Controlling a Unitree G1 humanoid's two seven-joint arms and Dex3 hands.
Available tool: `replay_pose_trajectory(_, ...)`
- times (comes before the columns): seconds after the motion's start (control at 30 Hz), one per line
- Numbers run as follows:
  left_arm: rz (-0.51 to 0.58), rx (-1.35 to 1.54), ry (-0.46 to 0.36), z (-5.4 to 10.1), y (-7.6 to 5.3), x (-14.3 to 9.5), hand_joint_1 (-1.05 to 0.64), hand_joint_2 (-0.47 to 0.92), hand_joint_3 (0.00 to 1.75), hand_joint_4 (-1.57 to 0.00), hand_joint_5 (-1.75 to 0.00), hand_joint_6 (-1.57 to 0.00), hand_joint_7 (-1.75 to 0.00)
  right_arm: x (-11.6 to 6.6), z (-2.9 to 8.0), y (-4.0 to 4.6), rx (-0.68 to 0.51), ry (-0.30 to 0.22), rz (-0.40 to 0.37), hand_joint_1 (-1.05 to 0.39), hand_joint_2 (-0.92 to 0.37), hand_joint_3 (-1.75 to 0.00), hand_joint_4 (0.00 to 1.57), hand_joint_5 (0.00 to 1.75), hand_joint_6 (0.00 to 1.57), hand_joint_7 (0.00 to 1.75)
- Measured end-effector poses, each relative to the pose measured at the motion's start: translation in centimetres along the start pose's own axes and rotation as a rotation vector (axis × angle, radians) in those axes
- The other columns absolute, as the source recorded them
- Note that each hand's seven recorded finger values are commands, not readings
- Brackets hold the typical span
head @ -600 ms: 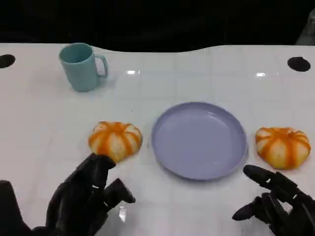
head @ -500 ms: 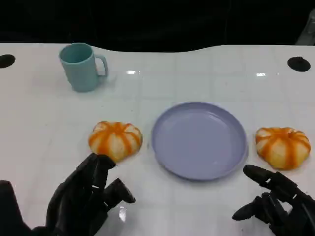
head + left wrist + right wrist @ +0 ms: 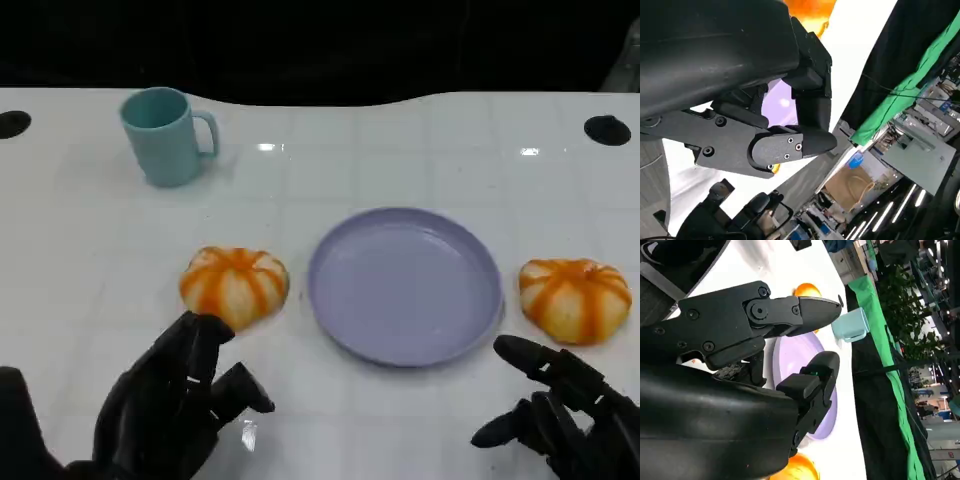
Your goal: Grasp the bread from the table and place it into the plate.
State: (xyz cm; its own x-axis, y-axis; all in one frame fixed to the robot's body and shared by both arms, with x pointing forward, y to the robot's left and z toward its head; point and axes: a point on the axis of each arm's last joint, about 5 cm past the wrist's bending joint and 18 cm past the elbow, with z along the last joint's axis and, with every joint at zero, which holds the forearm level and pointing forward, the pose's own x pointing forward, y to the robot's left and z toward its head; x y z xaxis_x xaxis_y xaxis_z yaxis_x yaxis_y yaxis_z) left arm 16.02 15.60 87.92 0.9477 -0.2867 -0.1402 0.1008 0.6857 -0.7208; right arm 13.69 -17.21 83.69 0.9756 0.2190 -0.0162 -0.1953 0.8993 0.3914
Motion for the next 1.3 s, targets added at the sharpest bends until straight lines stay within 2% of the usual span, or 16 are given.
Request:
replay_pose_trajectory(0.2,0.000,0.000,0.000,0.0,0.0,0.0,-0.52,0.92,0.42,-0.74,-1.75,-0.62,-1.62,0.0,0.0,0.00,0.000,0.000,0.000,-0.75,-0.92,-0.32,0.72,1.09,0.93,0.39)
replay_pose_trajectory(0.23,0.000,0.000,0.000,0.0,0.0,0.0,-0.53,0.92,0.34,-0.67,-1.62,-0.59,-1.36,0.0,0.0,0.00,0.000,0.000,0.000,-0.75,-0.92,-0.32,0.73,1.09,0.93,0.39)
replay_pose_trajectory(0.33,-0.035,0.158,-0.041,0.4,0.4,0.4,-0.52,0.92,0.27,-0.56,-1.42,-0.58,-0.99,0.0,0.0,0.07,0.003,-0.001,-0.003,-0.75,-0.92,-0.32,0.73,1.09,0.92,0.39)
replay_pose_trajectory(0.4,-0.080,0.326,-0.106,1.4,0.5,0.9,-0.52,0.92,0.26,-0.54,-1.39,-0.58,-0.93,0.1,0.0,0.11,0.004,-0.002,-0.005,-0.75,-0.92,-0.32,0.73,1.09,0.92,0.39)
replay_pose_trajectory(0.43,-0.098,0.375,-0.133,1.8,0.4,1.2,-0.48,0.92,0.19,-0.47,-1.20,-0.52,-0.69,0.1,0.0,0.11,0.004,-0.002,-0.005,-0.74,-0.92,-0.32,0.72,1.09,0.92,0.38)
replay_pose_trajectory(0.57,-0.115,0.803,-0.202,3.3,-0.2,1.7,-0.44,0.92,0.07,-0.36,-0.97,-0.53,-0.32,0.1,0.0,0.19,0.007,-0.004,-0.003,-0.74,-0.92,-0.33,0.72,1.09,0.92,0.38)
replay_pose_trajectory(0.67,-0.114,1.004,-0.257,4.0,-0.4,1.9,-0.44,0.91,0.02,-0.26,-0.89,-0.52,-0.19,0.2,0.0,0.20,0.007,-0.005,-0.002,-0.74,-0.92,-0.33,0.72,1.09,0.92,0.38)
replay_pose_trajectory(0.73,-0.114,1.130,-0.257,4.3,-0.6,2.0,-0.44,0.89,0.00,-0.18,-0.83,-0.48,-0.12,0.2,0.0,0.22,0.004,-0.005,-0.005,-0.74,-0.92,-0.33,0.72,1.09,0.92,0.38)
replay_pose_trajectory(0.8,-0.122,1.276,-0.264,4.9,-0.7,2.1,-0.43,0.89,0.00,-0.16,-0.82,-0.48,-0.10,0.3,0.0,0.24,0.001,-0.006,-0.005,-0.74,-0.92,-0.33,0.72,1.09,0.91,0.38)
replay_pose_trajectory(0.9,-0.130,1.455,-0.283,5.8,-1.2,2.3,-0.53,0.85,0.00,-0.05,-0.64,-0.39,-0.03,0.3,0.0,0.25,0.001,-0.006,-0.004,-0.74,-0.92,-0.33,0.72,1.09,0.91,0.38)
replay_pose_trajectory(1.0,-0.141,1.682,-0.290,6.8,-1.8,2.7,-0.55,0.84,0.00,-0.04,-0.58,-0.38,-0.01,0.3,0.0,0.27,-0.002,-0.006,-0.006,-0.75,-0.92,-0.33,0.72,1.10,0.91,0.38)
replay_pose_trajectory(1.07,-0.138,1.744,-0.300,7.1,-2.1,2.9,-0.50,0.80,0.00,-0.01,-0.41,-0.29,-0.01,0.3,0.0,0.27,-0.004,-0.004,-0.010,-0.75,-0.92,-0.34,0.72,1.10,0.91,0.38)
replay_pose_trajectory(1.17,-0.152,1.876,-0.259,7.1,-2.6,3.5,-0.41,0.74,0.00,0.00,-0.32,-0.25,0.00,0.3,0.1,0.28,-0.012,-0.001,-0.010,-0.75,-0.92,-0.34,0.71,1.11,0.91,0.38)
replay_pose_trajectory(1.3,-0.169,1.987,-0.226,7.0,-3.2,4.7,-0.37,0.74,0.01,0.00,-0.22,-0.21,-0.01,0.4,0.1,0.32,-0.016,-0.002,-0.008,-0.75,-0.92,-0.35,0.71,1.12,0.90,0.38)
